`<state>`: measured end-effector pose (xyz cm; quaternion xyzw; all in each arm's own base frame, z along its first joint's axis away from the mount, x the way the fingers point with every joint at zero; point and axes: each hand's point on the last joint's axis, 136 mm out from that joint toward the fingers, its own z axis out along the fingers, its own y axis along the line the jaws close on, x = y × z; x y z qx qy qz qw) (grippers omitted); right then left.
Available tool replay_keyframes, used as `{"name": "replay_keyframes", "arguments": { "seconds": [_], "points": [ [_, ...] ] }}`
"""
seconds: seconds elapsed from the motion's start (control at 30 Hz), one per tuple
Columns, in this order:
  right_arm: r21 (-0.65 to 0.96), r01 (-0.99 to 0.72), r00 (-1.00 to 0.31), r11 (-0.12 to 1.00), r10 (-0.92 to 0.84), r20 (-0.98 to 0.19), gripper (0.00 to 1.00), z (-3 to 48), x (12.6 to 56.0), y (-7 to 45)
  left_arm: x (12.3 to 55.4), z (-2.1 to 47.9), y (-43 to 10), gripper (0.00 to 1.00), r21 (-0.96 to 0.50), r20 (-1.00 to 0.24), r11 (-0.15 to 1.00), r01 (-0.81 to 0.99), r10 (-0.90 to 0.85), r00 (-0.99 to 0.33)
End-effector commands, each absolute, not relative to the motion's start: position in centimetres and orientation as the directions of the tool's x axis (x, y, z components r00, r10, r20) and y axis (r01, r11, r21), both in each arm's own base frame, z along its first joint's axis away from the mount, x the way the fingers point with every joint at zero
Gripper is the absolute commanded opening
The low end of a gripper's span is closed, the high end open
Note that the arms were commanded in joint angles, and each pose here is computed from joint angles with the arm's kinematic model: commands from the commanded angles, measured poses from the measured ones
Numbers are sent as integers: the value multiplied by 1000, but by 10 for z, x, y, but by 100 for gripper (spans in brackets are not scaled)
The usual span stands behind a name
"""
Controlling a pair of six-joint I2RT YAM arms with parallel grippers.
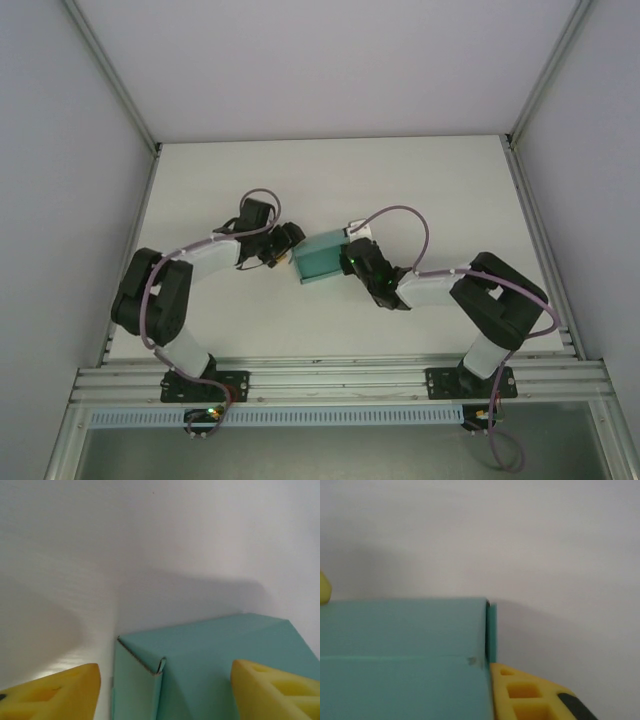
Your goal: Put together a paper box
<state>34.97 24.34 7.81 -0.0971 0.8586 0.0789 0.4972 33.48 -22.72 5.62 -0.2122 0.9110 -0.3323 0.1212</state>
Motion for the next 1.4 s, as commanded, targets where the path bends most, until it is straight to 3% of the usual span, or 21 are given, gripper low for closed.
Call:
{"name": "replay_keyframes", "arguments": {
  "seconds": [0.0, 0.07, 0.17, 0.2, 0.43, 0.6, 0.77, 0.9, 1.0, 1.23, 1.37],
  "points": [
    [41, -264, -521, 964, -107, -847, 19, 80, 336, 242, 334, 53, -238, 65, -704, -41, 641, -306, -467, -883],
    [48, -264, -533, 963, -104, -840, 20, 82, 332, 241, 333, 51, -240, 62, -713, -33, 632, -303, -463, -886],
    [57, -290, -557, 955, -120, -822, 28, 82, 324, 241, 330, 44, -239, 57, -705, -38, 643, -300, -456, -889],
    [64, -313, -566, 948, -132, -814, 34, 81, 319, 242, 330, 41, -238, 52, -702, -40, 646, -300, -456, -889],
    [89, -405, -666, 910, -227, -711, 66, 75, 274, 229, 333, 24, -239, 45, -704, -71, 663, -255, -424, -903],
    [150, -426, -740, 892, -248, -625, 80, 72, 239, 215, 338, 13, -239, 37, -703, -116, 682, -201, -389, -914],
    [297, -416, -768, 859, -157, -621, 98, 101, 229, 208, 343, 13, -241, 31, -729, -149, 668, -145, -362, -920],
    [470, -339, -769, 815, 48, -638, 100, 130, 260, 199, 342, 12, -243, 30, -755, -161, 647, -108, -342, -926],
    [567, -284, -800, 773, 134, -585, 100, 139, 288, 201, 347, 13, -234, 28, -786, -167, 609, -104, -371, -913],
    [679, -207, -895, 705, 144, -422, 100, 117, 340, 229, 346, 11, -227, 25, -789, -185, 608, -94, -381, -906],
    [740, -178, -929, 648, 137, -343, 100, 102, 348, 246, 348, 8, -225, 24, -804, -173, 586, -106, -400, -900]
  ]
}}
